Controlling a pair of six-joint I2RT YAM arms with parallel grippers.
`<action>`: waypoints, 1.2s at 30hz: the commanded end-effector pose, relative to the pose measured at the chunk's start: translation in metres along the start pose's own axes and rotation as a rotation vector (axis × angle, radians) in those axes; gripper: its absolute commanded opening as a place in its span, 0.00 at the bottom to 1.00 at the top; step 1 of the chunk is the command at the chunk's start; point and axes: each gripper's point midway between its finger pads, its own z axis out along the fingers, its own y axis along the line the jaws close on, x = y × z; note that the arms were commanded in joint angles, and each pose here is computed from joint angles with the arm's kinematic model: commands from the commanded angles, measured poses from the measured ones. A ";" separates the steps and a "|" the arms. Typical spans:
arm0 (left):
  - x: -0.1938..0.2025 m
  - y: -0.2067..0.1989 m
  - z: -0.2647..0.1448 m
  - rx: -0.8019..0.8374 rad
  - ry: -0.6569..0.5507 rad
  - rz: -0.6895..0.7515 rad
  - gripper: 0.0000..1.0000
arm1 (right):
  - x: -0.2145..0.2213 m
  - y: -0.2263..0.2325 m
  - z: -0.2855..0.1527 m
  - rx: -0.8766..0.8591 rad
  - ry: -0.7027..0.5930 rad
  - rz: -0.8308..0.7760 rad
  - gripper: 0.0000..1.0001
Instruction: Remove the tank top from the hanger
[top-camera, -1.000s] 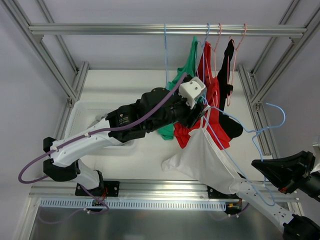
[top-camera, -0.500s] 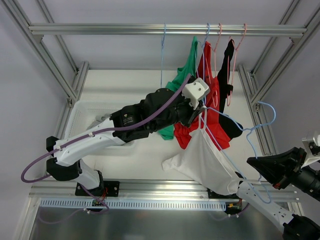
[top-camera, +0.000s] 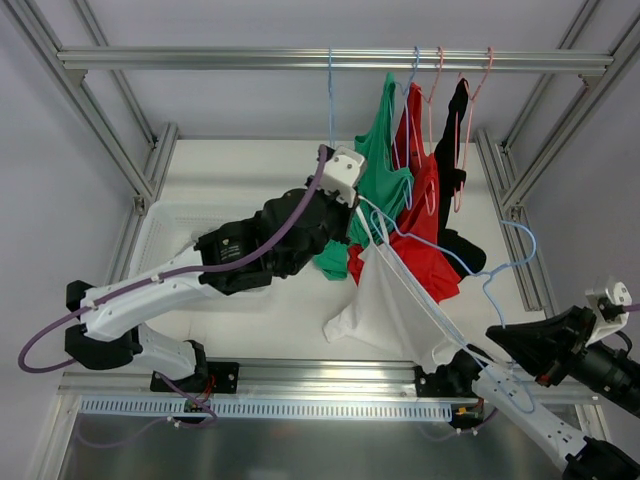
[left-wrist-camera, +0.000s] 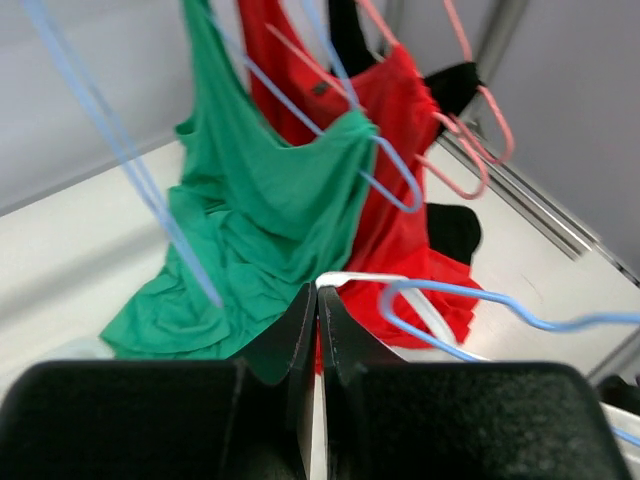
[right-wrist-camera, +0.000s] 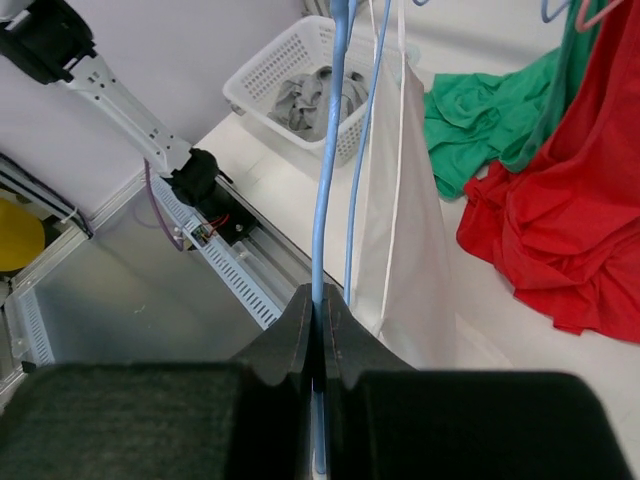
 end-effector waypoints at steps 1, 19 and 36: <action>-0.024 0.037 -0.022 -0.154 -0.100 -0.110 0.00 | -0.010 0.023 -0.013 -0.137 -0.102 -0.064 0.00; 0.078 -0.096 -0.105 0.843 0.032 -0.140 0.00 | -0.122 0.055 0.026 -0.394 -0.802 -0.170 0.00; 0.227 -0.068 -0.067 0.499 0.283 -0.258 0.00 | -0.139 -0.016 0.068 -0.040 -1.012 -0.305 0.00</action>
